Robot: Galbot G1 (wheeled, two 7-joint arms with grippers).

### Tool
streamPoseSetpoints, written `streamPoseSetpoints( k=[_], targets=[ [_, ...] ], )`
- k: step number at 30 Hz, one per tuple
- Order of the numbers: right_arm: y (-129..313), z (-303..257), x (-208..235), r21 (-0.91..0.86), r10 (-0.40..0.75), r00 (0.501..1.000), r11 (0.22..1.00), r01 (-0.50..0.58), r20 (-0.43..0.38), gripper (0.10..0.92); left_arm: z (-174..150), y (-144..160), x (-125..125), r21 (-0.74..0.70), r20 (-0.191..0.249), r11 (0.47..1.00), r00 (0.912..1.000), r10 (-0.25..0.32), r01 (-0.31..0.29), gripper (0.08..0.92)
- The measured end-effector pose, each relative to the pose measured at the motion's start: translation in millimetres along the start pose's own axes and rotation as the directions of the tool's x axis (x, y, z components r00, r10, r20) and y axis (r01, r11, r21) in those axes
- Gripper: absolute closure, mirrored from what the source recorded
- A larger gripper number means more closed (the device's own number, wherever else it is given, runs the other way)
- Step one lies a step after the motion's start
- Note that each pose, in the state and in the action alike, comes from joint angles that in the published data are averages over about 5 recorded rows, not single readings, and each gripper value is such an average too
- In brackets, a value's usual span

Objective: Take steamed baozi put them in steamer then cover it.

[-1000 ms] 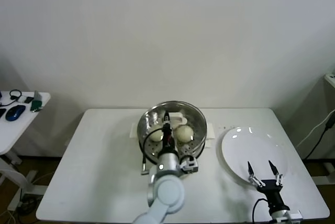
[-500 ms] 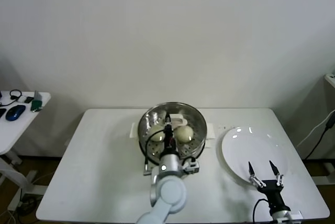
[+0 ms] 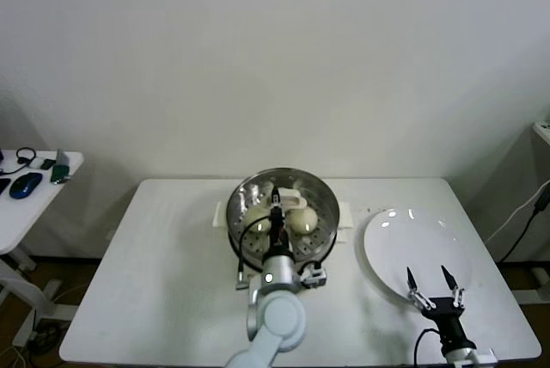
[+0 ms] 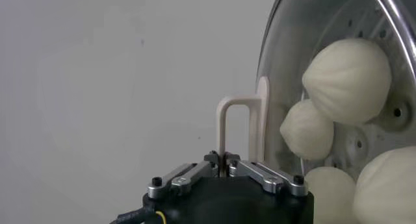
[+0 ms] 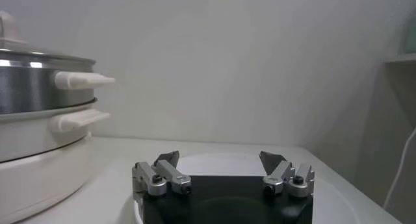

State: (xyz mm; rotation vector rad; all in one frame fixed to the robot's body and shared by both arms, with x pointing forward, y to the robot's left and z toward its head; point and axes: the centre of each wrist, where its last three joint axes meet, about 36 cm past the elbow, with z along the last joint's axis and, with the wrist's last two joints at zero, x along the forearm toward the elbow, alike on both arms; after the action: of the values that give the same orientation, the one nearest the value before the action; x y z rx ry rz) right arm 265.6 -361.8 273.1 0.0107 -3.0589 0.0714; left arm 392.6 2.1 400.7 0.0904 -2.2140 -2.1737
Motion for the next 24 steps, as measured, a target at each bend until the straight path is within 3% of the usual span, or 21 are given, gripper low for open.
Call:
streamPoseSetpoints(
  k=[6,24],
  targets=[
    [-0.3,-1.8,-0.6,0.003,-0.008,1.0,1.0,0.008,-0.004,0.2,1.0,3.8,3.0,0.018,0.008,1.0,0.9999,0.015,-0.015,0.813],
    [5.2,-5.3,-6.2,-0.009,-0.021,0.999,1.0,0.021,-0.037,0.2,26.1,53.6,48.4,0.213,0.135,0.973,0.9887,0.066,-0.094,0.294]
  ],
)
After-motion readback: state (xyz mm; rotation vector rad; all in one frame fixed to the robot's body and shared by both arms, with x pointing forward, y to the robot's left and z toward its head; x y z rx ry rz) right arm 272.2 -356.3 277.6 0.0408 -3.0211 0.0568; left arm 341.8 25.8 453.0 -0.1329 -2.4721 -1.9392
